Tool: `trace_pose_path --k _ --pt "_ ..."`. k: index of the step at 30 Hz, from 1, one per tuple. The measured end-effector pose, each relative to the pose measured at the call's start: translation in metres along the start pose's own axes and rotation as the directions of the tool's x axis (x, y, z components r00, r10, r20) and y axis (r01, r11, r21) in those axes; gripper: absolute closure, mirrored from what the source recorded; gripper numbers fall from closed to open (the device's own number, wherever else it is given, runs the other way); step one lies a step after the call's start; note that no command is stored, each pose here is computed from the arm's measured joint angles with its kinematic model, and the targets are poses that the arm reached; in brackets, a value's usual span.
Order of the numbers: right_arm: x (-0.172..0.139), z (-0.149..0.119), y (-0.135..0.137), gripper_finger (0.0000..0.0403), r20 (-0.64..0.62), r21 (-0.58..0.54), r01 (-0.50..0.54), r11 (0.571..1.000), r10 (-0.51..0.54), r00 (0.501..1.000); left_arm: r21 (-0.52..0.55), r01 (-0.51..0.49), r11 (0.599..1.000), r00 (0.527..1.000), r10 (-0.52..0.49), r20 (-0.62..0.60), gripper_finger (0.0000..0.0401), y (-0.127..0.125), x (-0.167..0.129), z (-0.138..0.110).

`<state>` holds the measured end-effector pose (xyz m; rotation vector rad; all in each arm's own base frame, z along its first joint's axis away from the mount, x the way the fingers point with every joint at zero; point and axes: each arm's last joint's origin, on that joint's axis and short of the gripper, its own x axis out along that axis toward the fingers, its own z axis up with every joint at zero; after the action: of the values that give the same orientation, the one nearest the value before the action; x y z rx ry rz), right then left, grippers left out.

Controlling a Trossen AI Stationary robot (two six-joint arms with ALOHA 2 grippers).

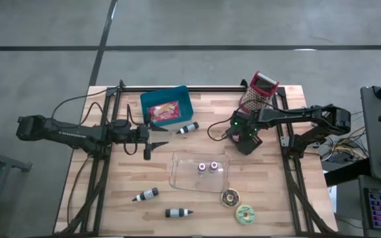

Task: Pick & Place Food Item
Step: Put the pink donut into the black bin, then put the top black food coloring bottle into the transparent bin

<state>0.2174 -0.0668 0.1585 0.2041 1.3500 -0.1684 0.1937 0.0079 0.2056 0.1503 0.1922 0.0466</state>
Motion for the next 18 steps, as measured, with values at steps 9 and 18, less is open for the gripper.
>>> trace_pose_path --k 9,18 --pt "0.0001 -0.0002 -0.0004 0.0231 -0.002 0.01 0.01 1.0 -0.01 1.0 0.0 0.0 1.0 1.0 0.0 0.0 0.0163 0.0001 0.0 0.0" --pt "0.0001 -0.0002 -0.0004 0.0162 -0.002 0.029 0.012 1.0 -0.012 1.0 0.0 0.0 1.0 1.0 0.0 0.0 0.0163 0.0 0.0 0.0"
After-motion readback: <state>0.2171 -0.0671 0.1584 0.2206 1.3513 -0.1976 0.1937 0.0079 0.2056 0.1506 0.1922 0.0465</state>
